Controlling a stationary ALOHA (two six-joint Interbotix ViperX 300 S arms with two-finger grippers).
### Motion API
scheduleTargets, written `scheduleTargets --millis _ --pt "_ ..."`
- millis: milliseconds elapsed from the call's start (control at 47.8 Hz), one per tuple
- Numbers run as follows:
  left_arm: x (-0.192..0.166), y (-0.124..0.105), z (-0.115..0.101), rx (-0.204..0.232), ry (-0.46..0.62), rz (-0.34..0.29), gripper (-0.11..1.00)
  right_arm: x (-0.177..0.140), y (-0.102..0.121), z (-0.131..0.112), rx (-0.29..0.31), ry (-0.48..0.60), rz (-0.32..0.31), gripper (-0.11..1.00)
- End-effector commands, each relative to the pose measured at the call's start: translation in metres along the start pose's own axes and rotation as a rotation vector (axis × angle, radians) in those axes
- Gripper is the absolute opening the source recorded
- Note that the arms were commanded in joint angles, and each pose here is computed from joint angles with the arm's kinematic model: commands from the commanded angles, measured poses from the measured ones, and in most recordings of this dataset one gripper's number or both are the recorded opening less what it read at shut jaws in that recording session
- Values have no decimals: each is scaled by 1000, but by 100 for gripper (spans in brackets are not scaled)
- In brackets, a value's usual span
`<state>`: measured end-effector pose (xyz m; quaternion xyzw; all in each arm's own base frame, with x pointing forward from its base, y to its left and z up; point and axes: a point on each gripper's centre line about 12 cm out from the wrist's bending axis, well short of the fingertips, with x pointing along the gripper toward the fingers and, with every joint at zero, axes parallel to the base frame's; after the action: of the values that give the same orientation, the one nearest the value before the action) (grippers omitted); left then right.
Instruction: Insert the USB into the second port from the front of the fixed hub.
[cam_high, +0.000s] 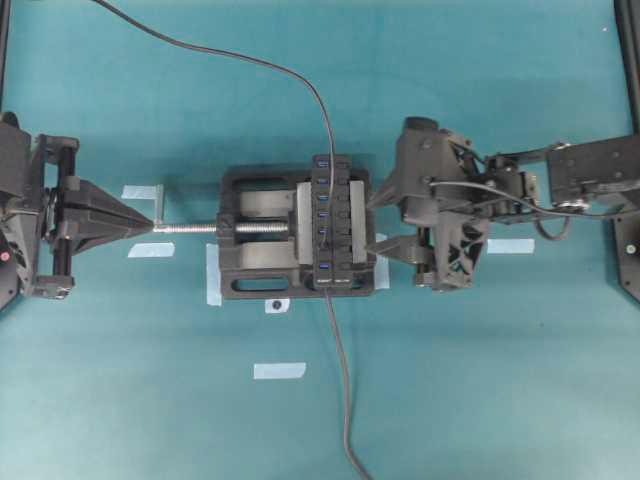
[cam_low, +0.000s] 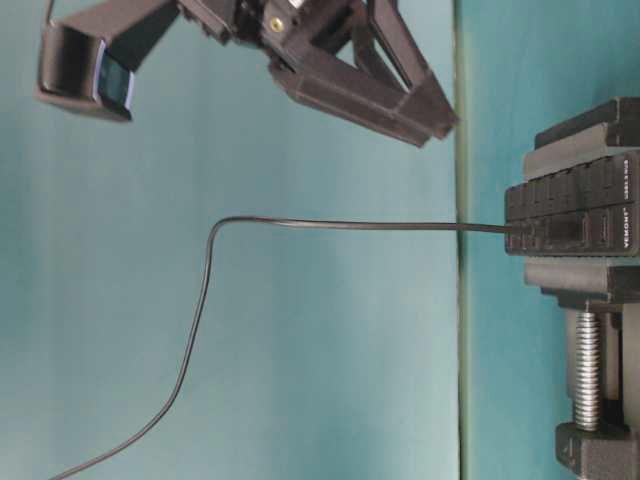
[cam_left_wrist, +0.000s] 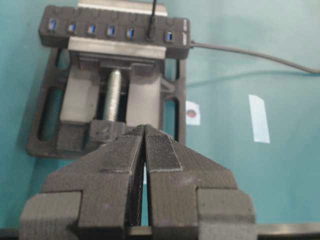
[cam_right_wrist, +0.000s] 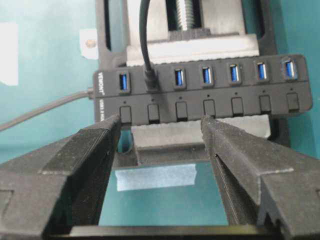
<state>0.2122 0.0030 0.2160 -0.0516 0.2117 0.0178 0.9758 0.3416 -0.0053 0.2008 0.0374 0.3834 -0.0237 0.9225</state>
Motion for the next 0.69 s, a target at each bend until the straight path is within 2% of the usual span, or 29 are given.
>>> scheduleTargets --millis 0,670 --pt "0 0 8 -1 -23 -1 0 -9 1 8 12 -43 4 78" --pt "0 -1 8 3 -23 -2 0 -9 1 8 11 -47 6 78"
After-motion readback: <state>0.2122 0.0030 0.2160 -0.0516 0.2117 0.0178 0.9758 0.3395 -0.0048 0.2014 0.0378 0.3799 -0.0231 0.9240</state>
